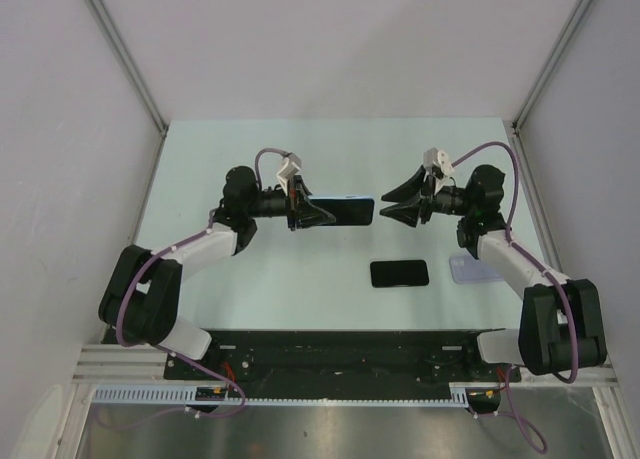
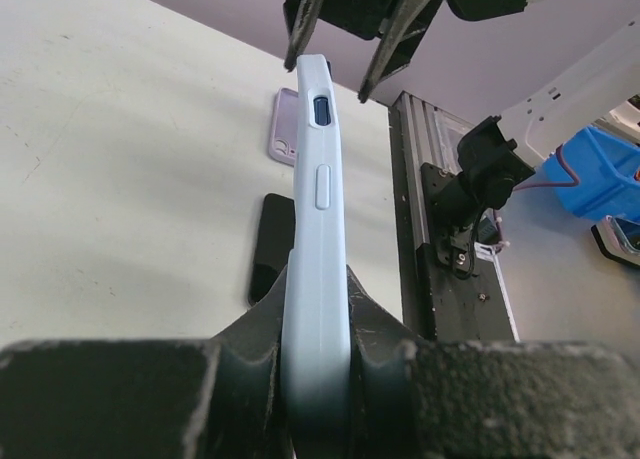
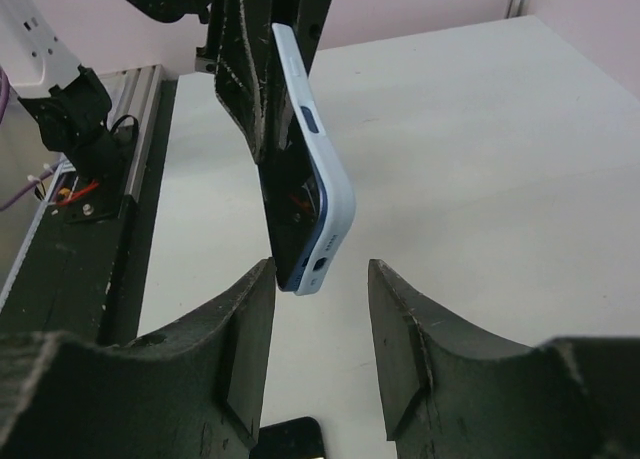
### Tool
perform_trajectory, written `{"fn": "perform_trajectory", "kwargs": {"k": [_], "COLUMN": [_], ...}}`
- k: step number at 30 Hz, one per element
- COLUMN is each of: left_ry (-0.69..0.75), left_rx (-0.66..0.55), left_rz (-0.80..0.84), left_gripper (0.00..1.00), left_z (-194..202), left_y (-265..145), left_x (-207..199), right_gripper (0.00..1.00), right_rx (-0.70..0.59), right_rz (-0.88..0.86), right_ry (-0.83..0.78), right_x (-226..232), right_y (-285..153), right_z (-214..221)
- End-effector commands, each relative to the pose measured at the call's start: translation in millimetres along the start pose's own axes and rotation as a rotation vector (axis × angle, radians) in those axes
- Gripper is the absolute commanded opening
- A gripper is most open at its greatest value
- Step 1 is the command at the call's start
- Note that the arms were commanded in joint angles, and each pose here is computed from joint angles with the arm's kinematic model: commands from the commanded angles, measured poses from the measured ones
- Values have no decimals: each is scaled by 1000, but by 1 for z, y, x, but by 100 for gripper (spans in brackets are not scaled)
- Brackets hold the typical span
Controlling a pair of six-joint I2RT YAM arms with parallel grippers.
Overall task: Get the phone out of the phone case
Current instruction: Remove the phone case from the phone.
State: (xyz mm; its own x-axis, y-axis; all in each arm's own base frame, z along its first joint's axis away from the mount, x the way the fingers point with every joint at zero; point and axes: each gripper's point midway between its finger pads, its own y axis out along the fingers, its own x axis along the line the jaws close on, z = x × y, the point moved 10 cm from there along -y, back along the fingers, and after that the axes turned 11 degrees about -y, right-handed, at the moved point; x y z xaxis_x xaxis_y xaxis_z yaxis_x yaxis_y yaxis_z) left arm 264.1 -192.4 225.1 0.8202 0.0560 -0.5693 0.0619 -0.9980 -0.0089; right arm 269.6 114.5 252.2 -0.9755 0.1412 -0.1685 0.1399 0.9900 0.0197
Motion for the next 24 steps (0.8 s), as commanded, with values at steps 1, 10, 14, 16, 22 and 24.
{"fn": "perform_trajectory", "kwargs": {"k": [1,10,14,16,22,24], "left_ry": [69,65,64,59,59,58], "left_rx": [-41,-52,-56,-56,-58,-59], "left_rz": [37,50,53,56,64,61], "left_gripper": [0,0,0,0,0,0], "left_z": [-12,-11,-12,-11,-11,-10], "left_y": [-1,-1,-1,-2,-2,-2], "left_x": [-8,-11,-11,-10,-11,-11], "right_gripper": [46,46,45,46,45,45], "right_rx": [-28,-21,-16,-15,-13,-17], "right_rz": [52,47,48,48,47,32], "right_ry": [48,89,85,87,90,91], "right_x": [-8,-9,-10,-10,-10,-8], "right_y": [8,14,13,14,14,14], "right_z": [-4,5,7,7,9,8]}}
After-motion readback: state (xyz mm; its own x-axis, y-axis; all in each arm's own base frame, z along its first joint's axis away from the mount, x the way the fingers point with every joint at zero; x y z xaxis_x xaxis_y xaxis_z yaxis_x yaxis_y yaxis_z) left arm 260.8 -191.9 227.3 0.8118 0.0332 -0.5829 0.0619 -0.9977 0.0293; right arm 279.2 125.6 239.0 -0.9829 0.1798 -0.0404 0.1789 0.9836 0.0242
